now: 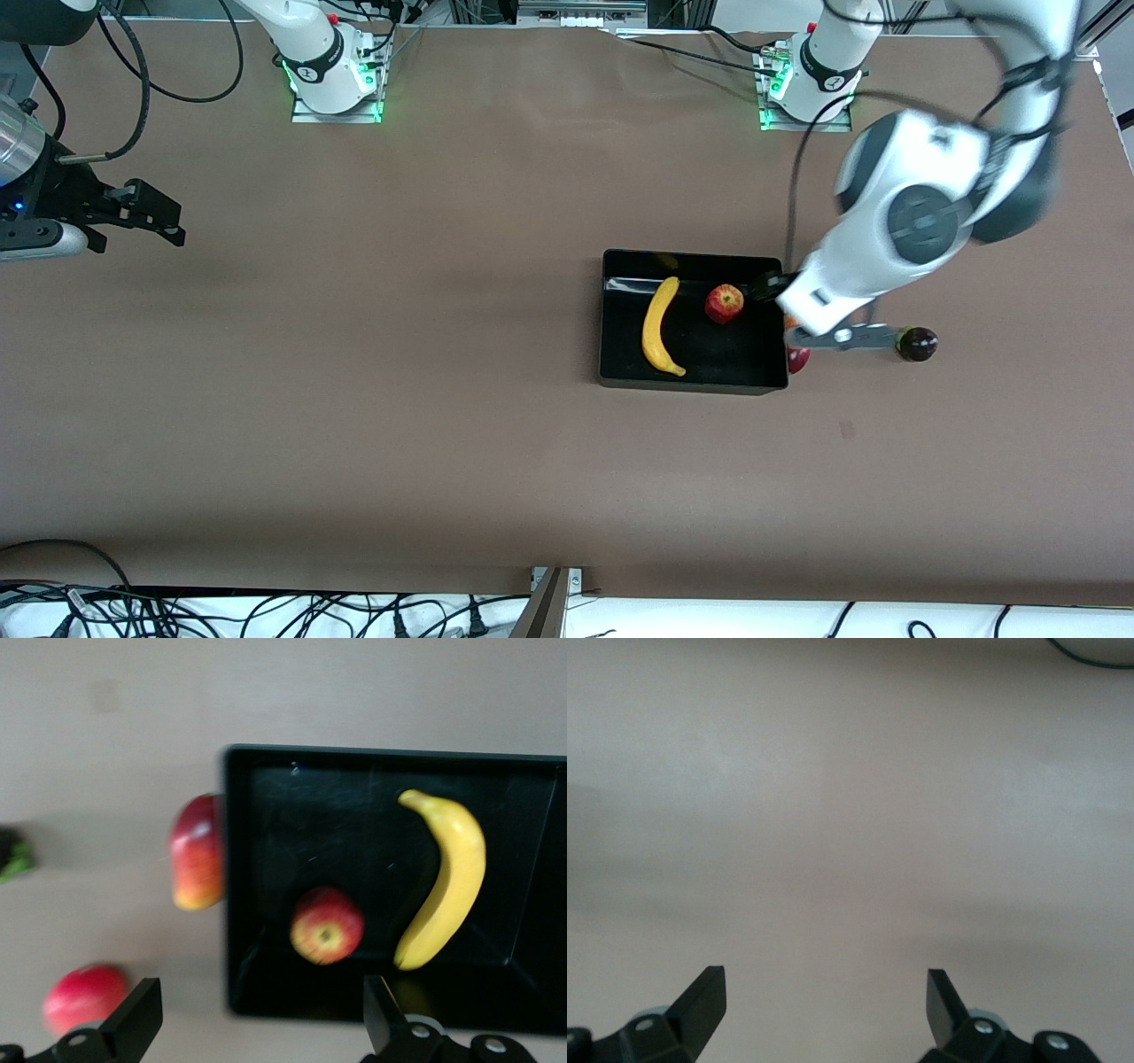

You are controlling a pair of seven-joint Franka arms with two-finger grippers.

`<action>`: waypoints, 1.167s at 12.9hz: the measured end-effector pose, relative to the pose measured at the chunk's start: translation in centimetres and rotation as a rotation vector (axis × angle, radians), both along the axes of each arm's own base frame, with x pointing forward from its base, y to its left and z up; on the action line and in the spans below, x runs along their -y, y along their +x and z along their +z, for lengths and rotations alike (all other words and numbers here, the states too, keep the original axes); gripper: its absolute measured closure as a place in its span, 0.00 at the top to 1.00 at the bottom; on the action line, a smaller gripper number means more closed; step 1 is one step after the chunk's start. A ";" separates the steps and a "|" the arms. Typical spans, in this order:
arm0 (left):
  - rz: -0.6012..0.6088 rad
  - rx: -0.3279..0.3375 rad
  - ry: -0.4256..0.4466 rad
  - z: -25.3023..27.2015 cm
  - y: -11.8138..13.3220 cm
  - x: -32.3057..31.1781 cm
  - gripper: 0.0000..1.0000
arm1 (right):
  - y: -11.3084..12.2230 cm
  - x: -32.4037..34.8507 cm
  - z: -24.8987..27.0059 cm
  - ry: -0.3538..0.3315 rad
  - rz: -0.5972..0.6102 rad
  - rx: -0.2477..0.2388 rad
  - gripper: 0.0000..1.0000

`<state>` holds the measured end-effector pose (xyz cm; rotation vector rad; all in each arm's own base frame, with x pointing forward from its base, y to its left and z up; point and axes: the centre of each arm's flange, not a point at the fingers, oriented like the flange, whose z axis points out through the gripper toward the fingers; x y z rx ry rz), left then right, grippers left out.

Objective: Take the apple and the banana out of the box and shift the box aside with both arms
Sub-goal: 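Grasp the red apple in the tray with the left gripper and lift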

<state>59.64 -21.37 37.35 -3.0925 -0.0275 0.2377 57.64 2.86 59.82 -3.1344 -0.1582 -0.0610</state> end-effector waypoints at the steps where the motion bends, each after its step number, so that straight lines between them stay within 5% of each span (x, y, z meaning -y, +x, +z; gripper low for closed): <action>1: 0.004 0.019 -0.006 -2.5 -0.7 1.3 1.00 | 0.0 0.0 0.0 0.000 0.000 0.000 1.00; 10: -0.025 0.116 -0.051 -17.7 -9.8 1.7 1.00 | 0.0 0.0 0.0 0.000 0.000 0.000 1.00; 13: -0.045 0.125 -0.046 -18.0 -9.7 1.8 0.70 | 0.0 0.0 0.0 0.000 0.000 0.000 1.00; 15: -0.057 0.149 -0.048 -17.1 -9.0 2.1 0.70 | 0.0 0.0 0.0 0.000 0.000 0.000 1.00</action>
